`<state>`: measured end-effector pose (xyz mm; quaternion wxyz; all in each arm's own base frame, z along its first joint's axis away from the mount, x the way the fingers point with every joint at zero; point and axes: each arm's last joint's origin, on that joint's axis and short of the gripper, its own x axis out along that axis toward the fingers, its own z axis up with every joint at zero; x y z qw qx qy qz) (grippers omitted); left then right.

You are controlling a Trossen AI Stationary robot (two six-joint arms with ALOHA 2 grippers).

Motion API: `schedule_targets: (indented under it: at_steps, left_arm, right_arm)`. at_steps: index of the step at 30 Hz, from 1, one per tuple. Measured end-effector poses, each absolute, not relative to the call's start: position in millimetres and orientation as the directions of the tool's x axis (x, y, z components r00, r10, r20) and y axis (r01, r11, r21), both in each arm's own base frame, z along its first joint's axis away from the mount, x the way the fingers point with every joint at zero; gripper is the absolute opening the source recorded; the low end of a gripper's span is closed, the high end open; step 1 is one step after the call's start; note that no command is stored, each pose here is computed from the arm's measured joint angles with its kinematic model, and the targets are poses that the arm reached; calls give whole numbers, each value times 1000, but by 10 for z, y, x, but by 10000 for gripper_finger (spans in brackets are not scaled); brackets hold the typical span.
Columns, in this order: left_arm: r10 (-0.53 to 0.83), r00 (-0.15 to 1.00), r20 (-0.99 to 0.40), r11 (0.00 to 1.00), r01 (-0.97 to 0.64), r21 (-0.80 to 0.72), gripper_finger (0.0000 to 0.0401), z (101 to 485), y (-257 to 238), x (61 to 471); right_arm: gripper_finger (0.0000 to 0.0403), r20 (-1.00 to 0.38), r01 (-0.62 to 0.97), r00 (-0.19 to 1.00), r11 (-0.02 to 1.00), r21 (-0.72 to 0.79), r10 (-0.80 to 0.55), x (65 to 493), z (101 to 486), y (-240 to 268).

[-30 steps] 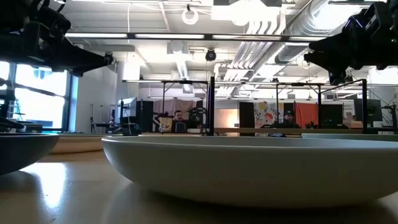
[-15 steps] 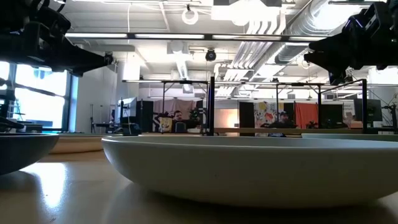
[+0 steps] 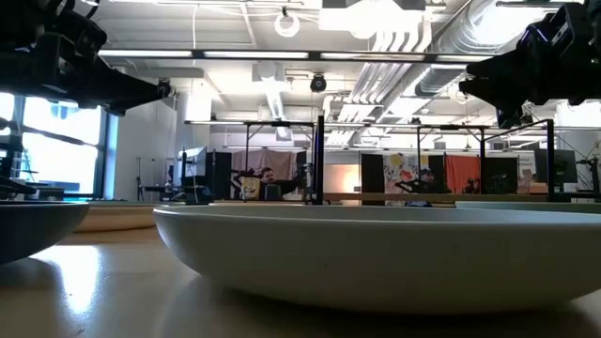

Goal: Place and stack plates onto a shelf

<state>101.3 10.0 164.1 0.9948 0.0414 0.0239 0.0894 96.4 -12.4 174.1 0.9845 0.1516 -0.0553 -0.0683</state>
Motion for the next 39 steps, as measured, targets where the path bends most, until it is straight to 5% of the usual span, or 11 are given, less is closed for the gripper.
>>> schedule_targets:
  at_steps: [22,32,39]
  left_arm:
    - [180,983,-40,981,-176,87,102,1641,100,1013]
    - [279,960,-14,957,-277,81,101,1664,128,1008]
    - [328,942,64,914,-300,-272,101,1741,142,1001]
  right_arm:
    - [142,88,118,985,945,306,-151,964,1741,-124]
    - [142,89,118,985,945,306,-151,963,1743,-124]
    - [142,89,134,983,955,265,-163,963,1743,-127]
